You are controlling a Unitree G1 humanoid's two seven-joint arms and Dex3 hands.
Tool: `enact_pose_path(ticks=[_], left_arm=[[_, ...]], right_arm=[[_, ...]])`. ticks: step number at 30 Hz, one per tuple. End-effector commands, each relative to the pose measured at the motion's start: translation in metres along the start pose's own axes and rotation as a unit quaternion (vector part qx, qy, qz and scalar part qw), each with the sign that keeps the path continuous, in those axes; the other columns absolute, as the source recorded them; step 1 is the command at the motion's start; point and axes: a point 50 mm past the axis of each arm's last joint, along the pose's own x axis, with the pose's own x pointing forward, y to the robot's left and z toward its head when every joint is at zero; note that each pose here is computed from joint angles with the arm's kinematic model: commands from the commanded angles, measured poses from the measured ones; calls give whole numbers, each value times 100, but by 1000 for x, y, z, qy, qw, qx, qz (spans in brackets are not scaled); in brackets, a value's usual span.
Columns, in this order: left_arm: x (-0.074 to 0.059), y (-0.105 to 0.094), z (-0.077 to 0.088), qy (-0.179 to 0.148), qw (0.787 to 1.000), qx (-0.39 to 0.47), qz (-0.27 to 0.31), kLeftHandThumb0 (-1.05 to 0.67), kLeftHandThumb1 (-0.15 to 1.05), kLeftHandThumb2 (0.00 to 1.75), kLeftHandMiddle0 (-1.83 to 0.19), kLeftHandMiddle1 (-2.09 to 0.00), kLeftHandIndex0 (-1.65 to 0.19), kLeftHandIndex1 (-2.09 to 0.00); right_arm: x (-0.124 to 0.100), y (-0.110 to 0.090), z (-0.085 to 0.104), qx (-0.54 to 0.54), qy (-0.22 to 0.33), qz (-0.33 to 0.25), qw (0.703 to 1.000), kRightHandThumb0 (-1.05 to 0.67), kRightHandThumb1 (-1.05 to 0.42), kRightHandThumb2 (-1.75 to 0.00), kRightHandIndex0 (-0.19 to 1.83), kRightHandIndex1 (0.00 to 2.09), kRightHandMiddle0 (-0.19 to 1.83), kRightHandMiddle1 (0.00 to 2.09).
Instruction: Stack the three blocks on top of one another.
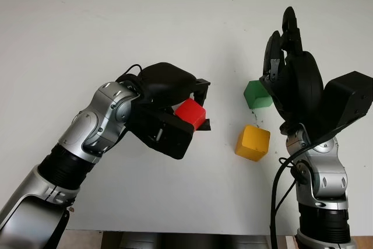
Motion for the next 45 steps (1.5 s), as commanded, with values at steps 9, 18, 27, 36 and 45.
enact_pose_path(ticks=[9,18,27,36,45], left_arm=[[-4,-1,5,3,997,58,-46,-72,99,6,-16,-2,1,-144],[-14,-3,6,-22,997,26,-73,-84,103,6,0,-3,-2,-49],[-25,0,5,-36,997,-55,-45,-95,105,9,18,-1,18,-2],[-52,16,-46,33,959,-243,142,-90,105,66,19,0,19,0],[-72,-11,-98,131,868,-383,287,-84,105,63,19,0,19,0]], right_arm=[[-4,1,1,5,-3,-1,1000,-59,-105,-74,-19,0,-19,0],[-4,0,-2,5,5,0,1000,-59,-105,-72,-19,0,-19,0],[-4,-3,-2,-4,7,3,1000,-59,-105,-73,-19,0,-19,0],[-3,-16,13,-46,-12,1,999,-63,-105,-60,-19,0,-19,0],[-3,-37,31,-142,-17,14,990,-72,-105,-34,-16,2,-13,4]])
